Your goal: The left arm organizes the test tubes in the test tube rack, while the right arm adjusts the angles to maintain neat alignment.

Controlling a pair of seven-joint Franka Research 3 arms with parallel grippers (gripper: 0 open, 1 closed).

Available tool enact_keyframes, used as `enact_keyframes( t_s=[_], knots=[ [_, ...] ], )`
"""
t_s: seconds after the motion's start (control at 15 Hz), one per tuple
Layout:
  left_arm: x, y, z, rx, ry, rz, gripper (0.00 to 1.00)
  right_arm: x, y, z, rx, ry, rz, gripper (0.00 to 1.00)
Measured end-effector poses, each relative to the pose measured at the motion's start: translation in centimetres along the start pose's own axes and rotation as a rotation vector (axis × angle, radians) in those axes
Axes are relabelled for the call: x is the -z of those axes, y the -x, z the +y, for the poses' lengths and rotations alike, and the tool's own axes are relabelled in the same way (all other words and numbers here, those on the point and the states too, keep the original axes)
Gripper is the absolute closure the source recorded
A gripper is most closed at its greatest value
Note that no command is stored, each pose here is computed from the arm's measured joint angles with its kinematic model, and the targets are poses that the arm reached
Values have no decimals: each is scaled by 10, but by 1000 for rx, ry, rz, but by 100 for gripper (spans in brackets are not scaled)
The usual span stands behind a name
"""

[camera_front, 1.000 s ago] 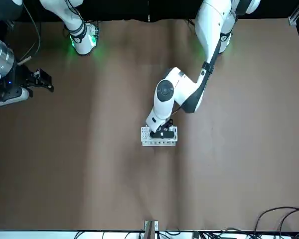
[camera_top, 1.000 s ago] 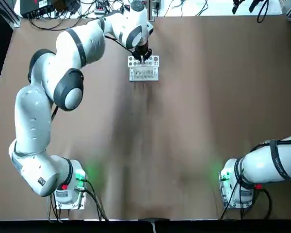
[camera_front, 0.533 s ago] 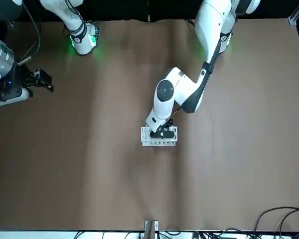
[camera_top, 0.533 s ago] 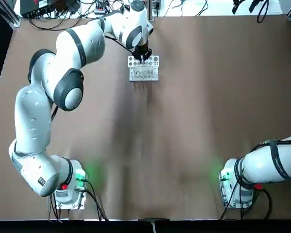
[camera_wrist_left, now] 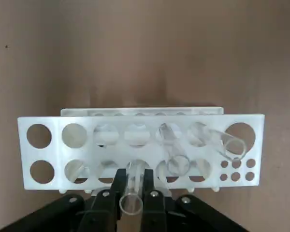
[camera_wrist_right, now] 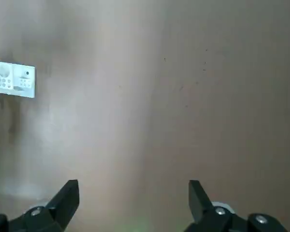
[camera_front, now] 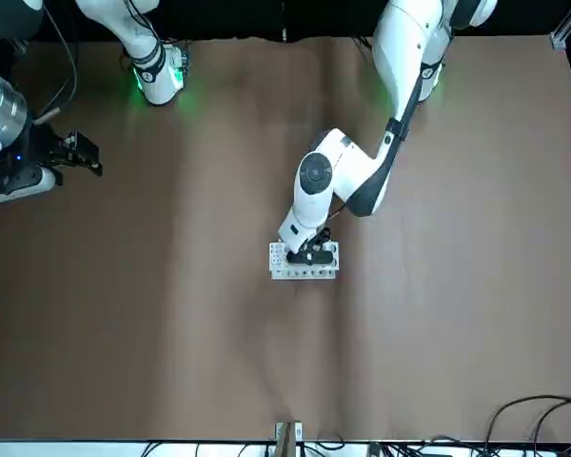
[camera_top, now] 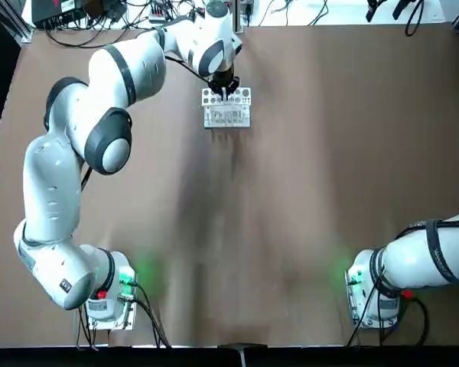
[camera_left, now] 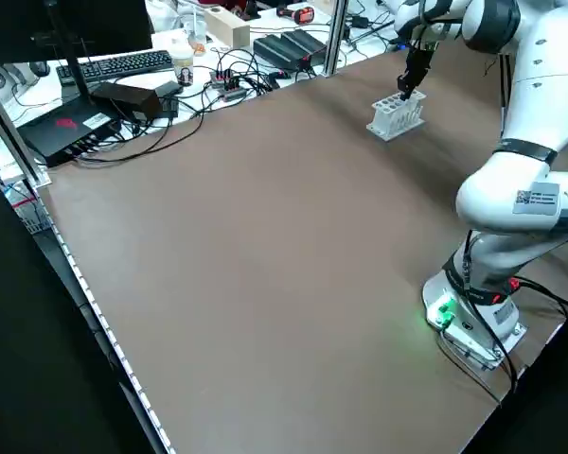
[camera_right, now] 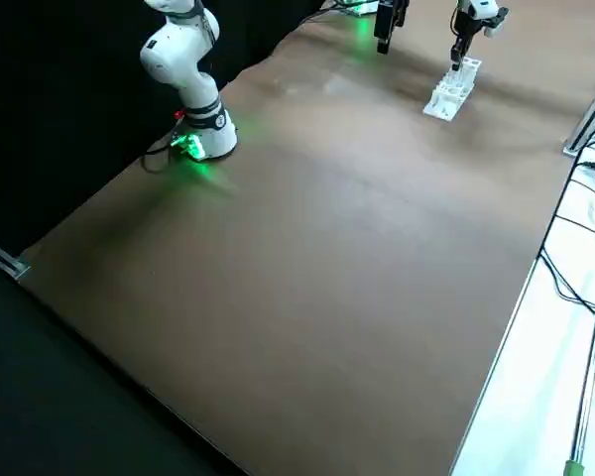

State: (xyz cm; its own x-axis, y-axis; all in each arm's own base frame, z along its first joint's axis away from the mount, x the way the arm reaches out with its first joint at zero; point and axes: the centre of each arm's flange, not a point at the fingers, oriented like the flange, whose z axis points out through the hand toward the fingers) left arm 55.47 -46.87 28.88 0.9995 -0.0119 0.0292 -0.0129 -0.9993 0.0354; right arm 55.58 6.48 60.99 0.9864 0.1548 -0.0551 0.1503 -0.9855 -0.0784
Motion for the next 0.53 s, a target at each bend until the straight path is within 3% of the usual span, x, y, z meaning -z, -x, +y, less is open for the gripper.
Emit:
enact_keyframes(
  t_s=[0.53],
  knots=[
    [2,-1,1,0,4,4,82,0,0,0,1,0,0,0]
  ],
)
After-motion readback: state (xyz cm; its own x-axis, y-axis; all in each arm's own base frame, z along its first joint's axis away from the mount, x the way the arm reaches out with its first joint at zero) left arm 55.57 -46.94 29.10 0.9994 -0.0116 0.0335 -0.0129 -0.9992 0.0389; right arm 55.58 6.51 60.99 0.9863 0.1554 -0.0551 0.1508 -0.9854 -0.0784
